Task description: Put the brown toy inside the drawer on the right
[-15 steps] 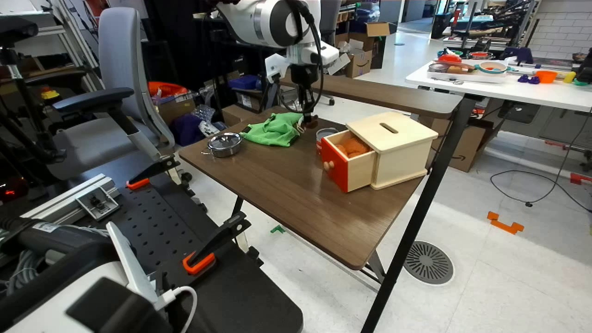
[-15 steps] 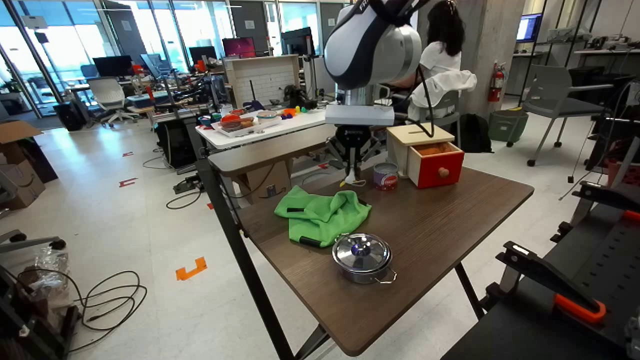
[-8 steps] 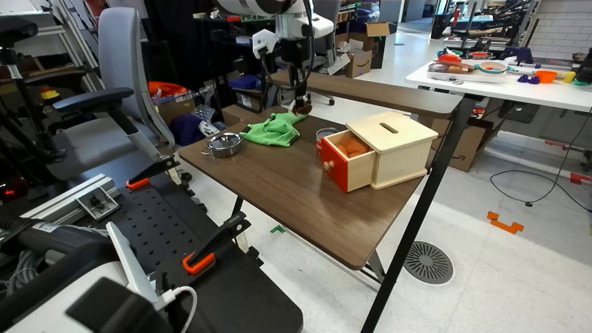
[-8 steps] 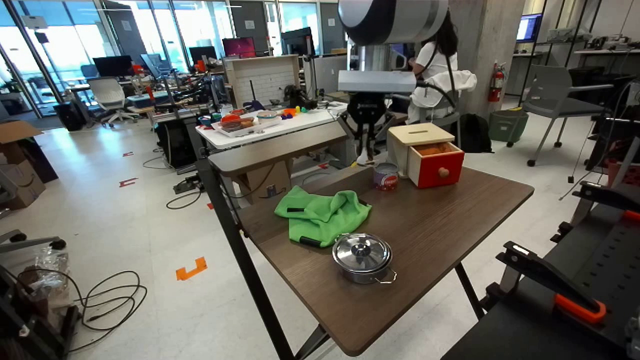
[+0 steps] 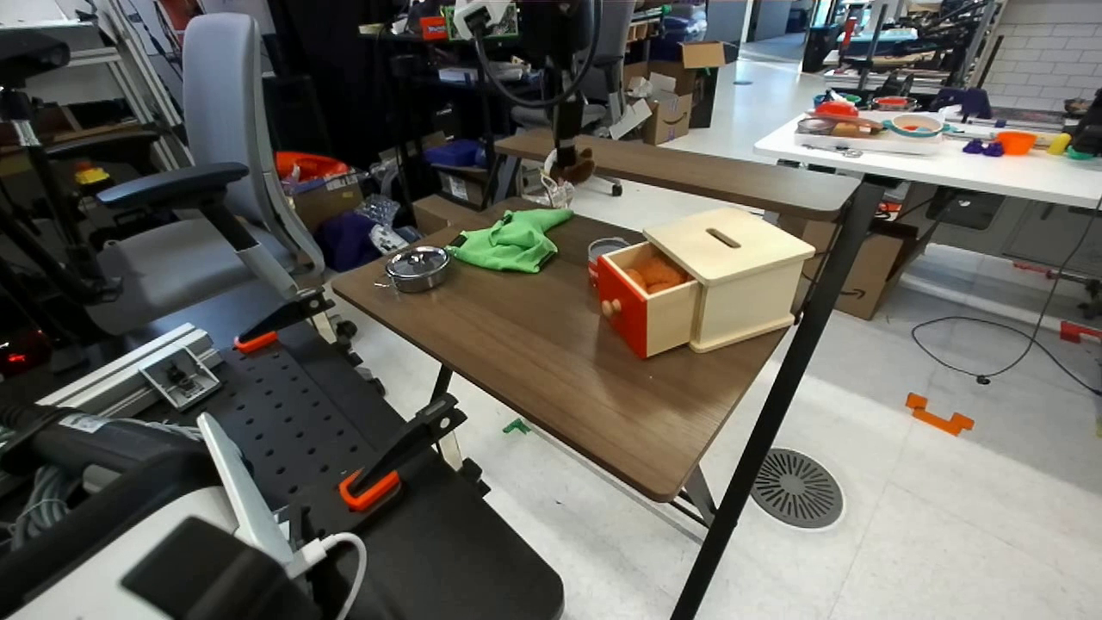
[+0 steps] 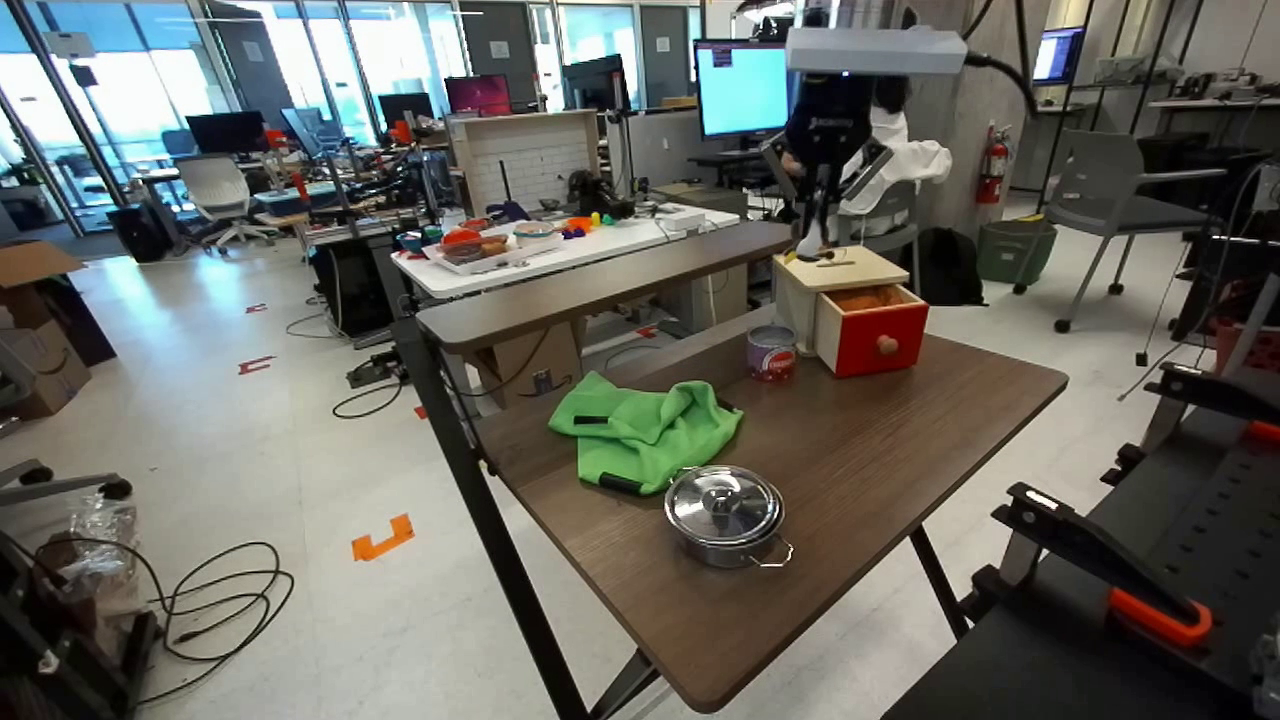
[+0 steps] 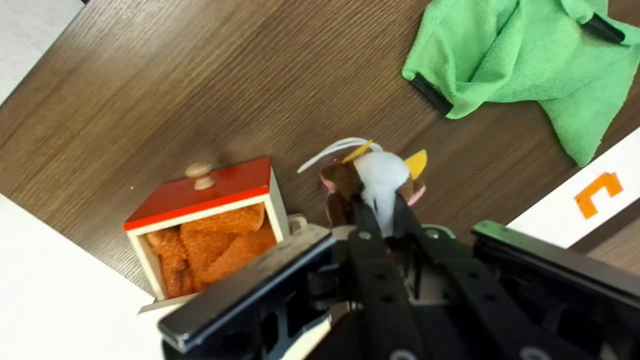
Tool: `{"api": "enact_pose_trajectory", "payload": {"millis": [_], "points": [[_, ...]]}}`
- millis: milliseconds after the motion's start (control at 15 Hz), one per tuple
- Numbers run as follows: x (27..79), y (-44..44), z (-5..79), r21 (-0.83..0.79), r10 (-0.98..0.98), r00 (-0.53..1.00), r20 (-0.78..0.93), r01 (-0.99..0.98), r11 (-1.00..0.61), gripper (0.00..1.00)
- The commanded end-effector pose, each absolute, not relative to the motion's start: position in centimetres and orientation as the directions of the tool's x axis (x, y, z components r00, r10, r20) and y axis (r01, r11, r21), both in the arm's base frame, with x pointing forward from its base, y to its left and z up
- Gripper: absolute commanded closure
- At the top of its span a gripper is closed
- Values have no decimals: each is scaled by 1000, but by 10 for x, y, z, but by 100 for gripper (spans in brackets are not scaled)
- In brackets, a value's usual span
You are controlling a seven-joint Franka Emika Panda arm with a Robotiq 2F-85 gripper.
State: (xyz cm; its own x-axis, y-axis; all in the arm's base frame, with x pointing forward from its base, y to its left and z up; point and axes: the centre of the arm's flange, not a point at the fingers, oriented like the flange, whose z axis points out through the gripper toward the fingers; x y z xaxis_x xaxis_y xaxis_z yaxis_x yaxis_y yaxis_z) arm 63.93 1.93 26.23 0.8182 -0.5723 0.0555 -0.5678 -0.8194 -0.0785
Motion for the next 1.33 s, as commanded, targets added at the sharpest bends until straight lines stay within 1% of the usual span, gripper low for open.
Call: {"api": "enact_pose_trajectory", "payload": {"millis": [0,667,1267], "points": [[617,-19,284,-115,-588,808,45,-580,-806,97],[624,-72,280,-159,-647,762,15,-638,-754,97],[639,-100,249,-126,-683,731,-9,-678,-724,97]]}}
